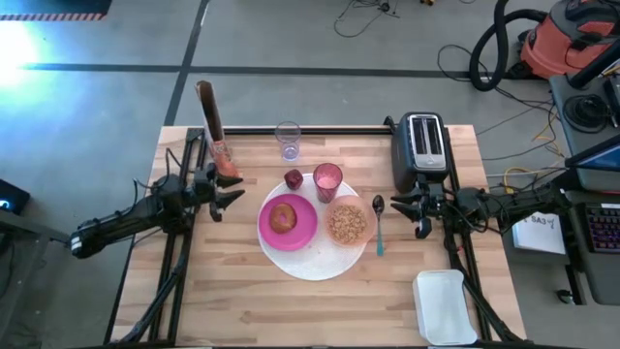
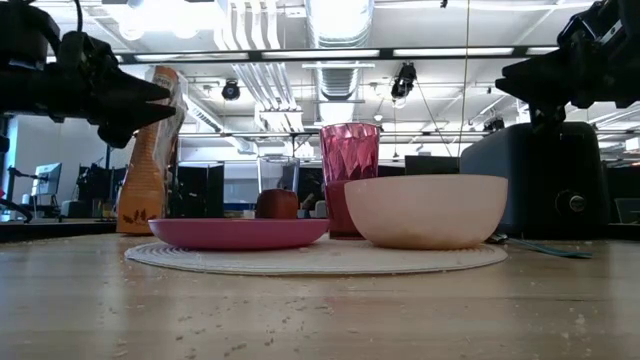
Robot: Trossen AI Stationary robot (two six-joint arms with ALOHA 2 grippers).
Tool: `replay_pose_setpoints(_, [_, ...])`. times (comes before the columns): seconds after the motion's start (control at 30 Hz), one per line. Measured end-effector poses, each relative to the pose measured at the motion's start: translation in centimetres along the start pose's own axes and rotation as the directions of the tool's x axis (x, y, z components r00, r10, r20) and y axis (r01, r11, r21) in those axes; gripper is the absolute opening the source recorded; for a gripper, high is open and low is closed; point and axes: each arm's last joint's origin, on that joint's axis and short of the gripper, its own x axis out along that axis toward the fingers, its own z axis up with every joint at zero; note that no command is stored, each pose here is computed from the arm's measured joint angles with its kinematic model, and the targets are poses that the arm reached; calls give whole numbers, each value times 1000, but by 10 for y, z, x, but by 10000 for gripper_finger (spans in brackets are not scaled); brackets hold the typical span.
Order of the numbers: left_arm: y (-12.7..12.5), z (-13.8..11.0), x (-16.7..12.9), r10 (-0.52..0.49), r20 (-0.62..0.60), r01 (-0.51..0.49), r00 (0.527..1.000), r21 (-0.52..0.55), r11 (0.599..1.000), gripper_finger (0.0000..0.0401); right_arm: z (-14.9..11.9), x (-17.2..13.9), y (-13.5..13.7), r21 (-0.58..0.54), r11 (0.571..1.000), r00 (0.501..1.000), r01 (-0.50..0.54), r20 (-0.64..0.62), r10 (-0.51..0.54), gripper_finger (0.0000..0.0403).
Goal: Arrange a breakfast setting
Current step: Return to Home Position
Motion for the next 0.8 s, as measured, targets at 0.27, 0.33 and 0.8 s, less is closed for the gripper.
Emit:
replay_pose_setpoints(0.27, [0,0,0,-2,3,2,1000,-3,1000,190,0,0,0,0,1000,1000,1,-1,-1,91])
replay_pose_setpoints(0.33, [0,0,0,-2,4,2,1000,-3,1000,190,0,0,0,0,1000,1000,0,0,0,91])
replay_pose_setpoints(0.8, [0,0,0,-1,1,1,1000,-3,1000,190,0,0,0,0,1000,1000,0,0,0,91])
